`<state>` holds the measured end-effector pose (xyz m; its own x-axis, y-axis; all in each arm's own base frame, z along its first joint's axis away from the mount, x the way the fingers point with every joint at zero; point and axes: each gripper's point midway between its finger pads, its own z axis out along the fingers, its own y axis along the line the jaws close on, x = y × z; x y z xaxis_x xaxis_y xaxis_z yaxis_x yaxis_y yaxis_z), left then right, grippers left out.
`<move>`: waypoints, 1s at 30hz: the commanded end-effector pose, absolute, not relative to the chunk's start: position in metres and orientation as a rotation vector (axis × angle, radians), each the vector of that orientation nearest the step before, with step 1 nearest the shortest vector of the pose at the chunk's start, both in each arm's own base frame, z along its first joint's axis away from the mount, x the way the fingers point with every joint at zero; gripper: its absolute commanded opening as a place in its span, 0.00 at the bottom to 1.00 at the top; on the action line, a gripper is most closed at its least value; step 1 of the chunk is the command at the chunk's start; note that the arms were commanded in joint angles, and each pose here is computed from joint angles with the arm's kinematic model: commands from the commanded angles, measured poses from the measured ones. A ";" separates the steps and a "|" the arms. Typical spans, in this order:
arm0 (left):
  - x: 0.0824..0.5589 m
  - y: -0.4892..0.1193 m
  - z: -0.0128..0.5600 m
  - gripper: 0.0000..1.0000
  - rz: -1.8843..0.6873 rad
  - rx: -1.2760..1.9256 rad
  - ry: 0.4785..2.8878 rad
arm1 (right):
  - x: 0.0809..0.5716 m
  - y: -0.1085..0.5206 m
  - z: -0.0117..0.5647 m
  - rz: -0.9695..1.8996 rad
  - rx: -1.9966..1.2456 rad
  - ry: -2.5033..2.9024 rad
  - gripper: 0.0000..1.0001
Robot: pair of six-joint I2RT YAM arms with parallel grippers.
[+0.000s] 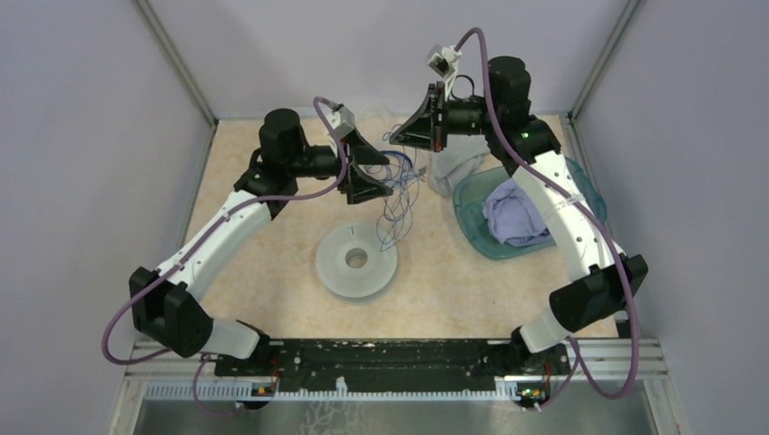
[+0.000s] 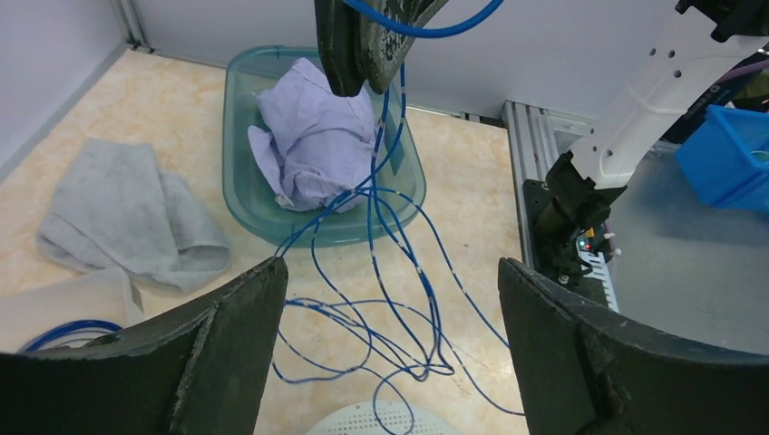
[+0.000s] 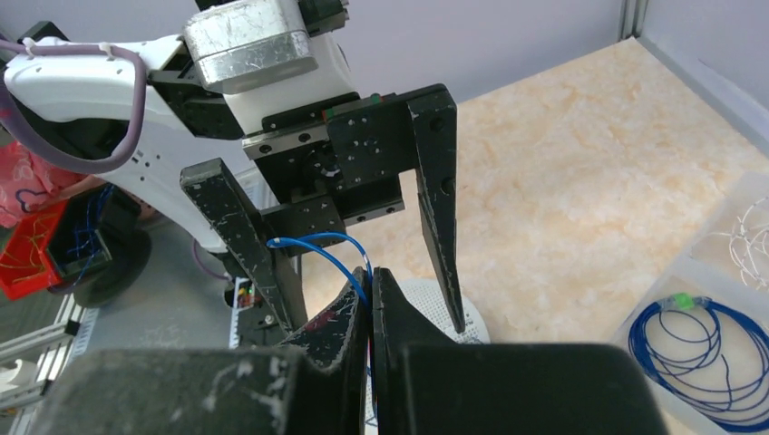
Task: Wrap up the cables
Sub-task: Adjust the cable at the center of the board.
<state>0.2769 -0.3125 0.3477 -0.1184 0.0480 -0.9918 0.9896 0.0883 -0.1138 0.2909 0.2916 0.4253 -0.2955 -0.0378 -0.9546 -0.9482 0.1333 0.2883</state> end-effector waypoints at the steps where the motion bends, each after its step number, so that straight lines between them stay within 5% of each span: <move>1: 0.270 -0.317 0.356 0.91 -1.317 1.065 1.357 | 0.277 0.291 0.447 1.293 -1.025 1.425 0.01; 13: 0.287 -0.344 0.357 0.77 -1.374 1.003 1.375 | 0.269 0.300 0.441 1.410 -1.000 1.442 0.00; 16: 0.287 -0.347 0.355 0.64 -1.411 0.997 1.371 | 0.267 0.300 0.438 1.430 -0.990 1.448 0.00; 24: 0.286 -0.332 0.371 0.02 -1.348 1.016 1.323 | 0.295 0.287 0.420 1.229 -0.858 1.564 0.02; 27: 0.291 -0.316 0.379 0.00 -1.251 0.978 1.333 | 0.322 0.263 0.420 1.091 -0.714 1.621 0.20; 29: 0.293 -0.304 0.391 0.00 -1.178 0.940 1.328 | 0.336 0.243 0.419 1.030 -0.636 1.644 0.50; 30: 0.296 -0.298 0.396 0.00 -1.150 0.906 1.338 | 0.340 0.235 0.417 1.005 -0.616 1.649 0.57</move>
